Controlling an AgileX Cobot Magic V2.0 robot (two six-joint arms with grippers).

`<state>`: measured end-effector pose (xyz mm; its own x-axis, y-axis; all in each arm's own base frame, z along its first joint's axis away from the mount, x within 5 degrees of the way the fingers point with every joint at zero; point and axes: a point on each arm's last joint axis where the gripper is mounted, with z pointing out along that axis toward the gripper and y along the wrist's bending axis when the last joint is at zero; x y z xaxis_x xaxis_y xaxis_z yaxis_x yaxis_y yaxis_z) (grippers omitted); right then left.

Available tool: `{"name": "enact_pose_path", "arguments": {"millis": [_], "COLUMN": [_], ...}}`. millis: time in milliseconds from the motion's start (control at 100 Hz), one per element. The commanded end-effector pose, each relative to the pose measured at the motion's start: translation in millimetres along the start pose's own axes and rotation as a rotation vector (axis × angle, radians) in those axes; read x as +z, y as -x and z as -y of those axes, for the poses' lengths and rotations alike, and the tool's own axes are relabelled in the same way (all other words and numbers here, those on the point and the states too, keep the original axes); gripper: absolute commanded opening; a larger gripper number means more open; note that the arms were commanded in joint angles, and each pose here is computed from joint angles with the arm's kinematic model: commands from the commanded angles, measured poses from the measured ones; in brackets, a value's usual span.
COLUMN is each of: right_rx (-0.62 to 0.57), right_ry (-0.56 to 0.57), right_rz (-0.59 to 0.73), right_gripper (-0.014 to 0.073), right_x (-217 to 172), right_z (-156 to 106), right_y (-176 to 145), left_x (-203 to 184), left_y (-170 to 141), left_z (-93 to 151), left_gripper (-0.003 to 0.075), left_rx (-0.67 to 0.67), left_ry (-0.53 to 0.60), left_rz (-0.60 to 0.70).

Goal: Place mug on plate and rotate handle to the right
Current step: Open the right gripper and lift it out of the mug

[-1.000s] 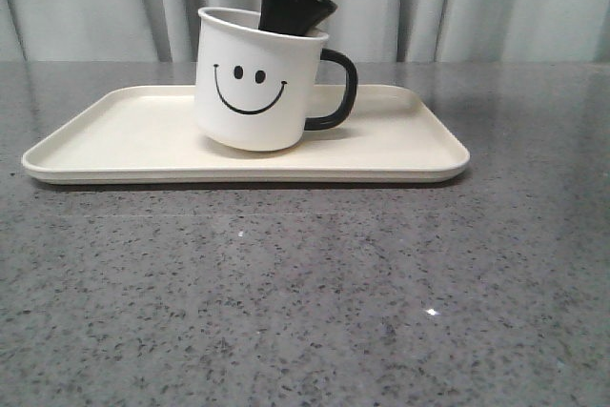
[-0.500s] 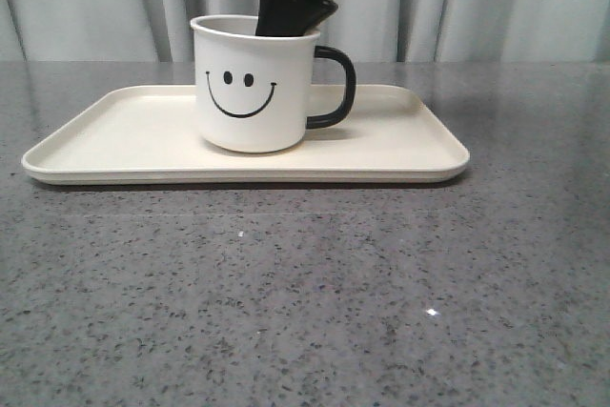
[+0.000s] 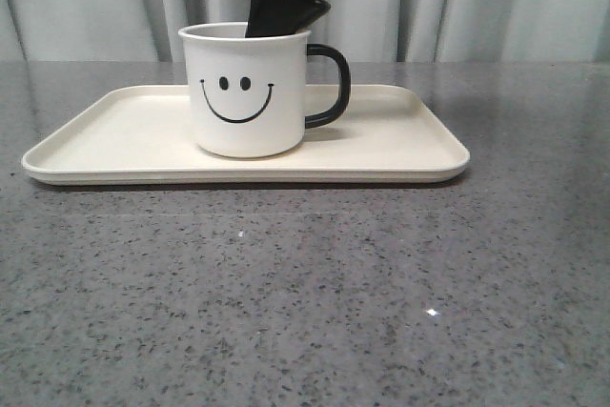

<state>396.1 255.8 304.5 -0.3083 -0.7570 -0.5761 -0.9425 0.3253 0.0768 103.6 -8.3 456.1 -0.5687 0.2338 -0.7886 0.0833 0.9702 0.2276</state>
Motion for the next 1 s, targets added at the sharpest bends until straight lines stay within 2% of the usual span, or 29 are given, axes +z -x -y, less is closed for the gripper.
{"name": "enact_pose_path", "arguments": {"millis": [0, 360, 620, 990], "right_rx": [-0.028, -0.057, -0.101, -0.124], "right_ry": [0.053, 0.021, -0.041, -0.119], "right_rz": [0.029, 0.075, 0.180, 0.302], "right_gripper": [0.0179, 0.0179, 0.0179, 0.0179], "right_x": [-31.9, -47.0, -89.8, -162.7], "right_z": [-20.6, -22.7, -36.7, -73.9], "right_y": [11.0, 20.9, 38.7, 45.4], "left_x": [-5.7, -5.7, -5.7, -5.7], "left_y": [4.9, 4.6, 4.6, 4.8], "left_z": [-3.0, -1.8, -1.8, -1.8], "left_gripper": [-0.0020, -0.0020, -0.0020, -0.0020], "left_rx": [-0.012, -0.016, -0.016, -0.016], "left_ry": [0.008, -0.006, -0.006, -0.006], "left_rz": [0.045, 0.043, 0.043, 0.045]}}
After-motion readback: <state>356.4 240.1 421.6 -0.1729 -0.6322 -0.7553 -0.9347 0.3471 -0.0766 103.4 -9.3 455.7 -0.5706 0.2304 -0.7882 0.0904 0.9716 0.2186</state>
